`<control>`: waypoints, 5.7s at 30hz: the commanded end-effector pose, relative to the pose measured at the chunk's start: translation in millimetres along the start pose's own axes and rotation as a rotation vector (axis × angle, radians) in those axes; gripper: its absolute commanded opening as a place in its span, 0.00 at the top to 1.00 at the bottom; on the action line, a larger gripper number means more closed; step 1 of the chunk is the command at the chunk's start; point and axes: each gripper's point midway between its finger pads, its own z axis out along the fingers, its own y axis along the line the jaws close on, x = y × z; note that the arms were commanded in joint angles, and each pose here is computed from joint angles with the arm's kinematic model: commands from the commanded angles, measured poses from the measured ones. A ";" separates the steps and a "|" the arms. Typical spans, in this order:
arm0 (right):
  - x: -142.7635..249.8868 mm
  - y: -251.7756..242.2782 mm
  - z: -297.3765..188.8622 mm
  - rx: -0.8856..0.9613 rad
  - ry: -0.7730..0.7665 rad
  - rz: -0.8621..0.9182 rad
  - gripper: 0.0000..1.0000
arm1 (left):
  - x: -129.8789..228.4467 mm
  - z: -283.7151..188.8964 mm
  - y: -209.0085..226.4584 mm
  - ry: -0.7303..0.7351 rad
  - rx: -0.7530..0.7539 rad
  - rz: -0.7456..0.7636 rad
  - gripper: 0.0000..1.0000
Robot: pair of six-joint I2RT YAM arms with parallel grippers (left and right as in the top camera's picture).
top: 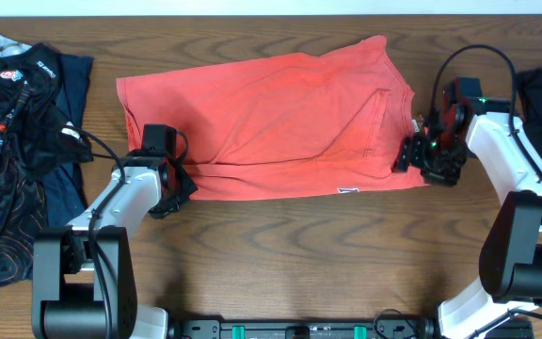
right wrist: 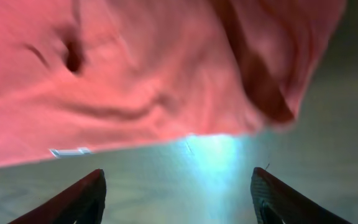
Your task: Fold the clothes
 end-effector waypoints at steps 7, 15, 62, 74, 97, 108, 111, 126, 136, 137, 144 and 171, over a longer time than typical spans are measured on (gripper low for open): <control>10.2 -11.3 18.3 0.027 0.005 0.022 0.25 | 9.5 9.2 5.1 0.032 -0.021 0.002 0.94; -20.0 -4.4 21.9 -0.008 -0.120 0.056 0.24 | 9.6 9.2 5.0 0.032 -0.021 0.004 0.94; 74.3 -29.5 30.0 0.055 -0.164 0.165 0.99 | 75.7 -71.4 22.5 -0.048 -0.090 0.052 0.94; 117.5 -38.7 57.4 0.030 -0.080 0.288 0.99 | 145.7 -69.9 27.0 -0.009 -0.101 0.105 0.94; 123.1 -82.3 42.2 -0.022 -0.240 0.634 0.99 | 157.8 -73.1 48.2 -0.069 -0.148 0.092 0.94; 90.2 -118.6 0.9 -0.013 -0.366 0.668 0.99 | 155.1 -73.2 48.9 -0.085 -0.154 0.094 0.94; 90.7 -119.8 -2.3 0.002 -0.340 0.650 0.99 | 155.2 -73.2 49.1 -0.084 -0.155 0.094 0.94; 104.3 -120.9 8.5 0.030 -0.250 0.651 0.20 | 157.4 -73.2 50.3 -0.071 -0.158 0.095 0.40; 95.8 -117.0 -1.7 0.029 -0.269 0.587 0.11 | 153.5 -75.2 32.7 -0.086 -0.093 0.121 0.29; 92.4 -115.1 -7.9 0.032 -0.276 0.571 0.10 | 151.7 -78.2 27.4 -0.092 -0.077 0.125 0.31; 60.4 -94.2 -76.1 0.054 -0.373 0.424 0.04 | 126.9 -105.9 -0.3 -0.198 -0.005 0.161 0.42; 62.1 -25.1 -72.9 0.056 -0.320 0.078 0.09 | 134.5 -62.2 -1.1 0.223 -0.016 -0.100 0.44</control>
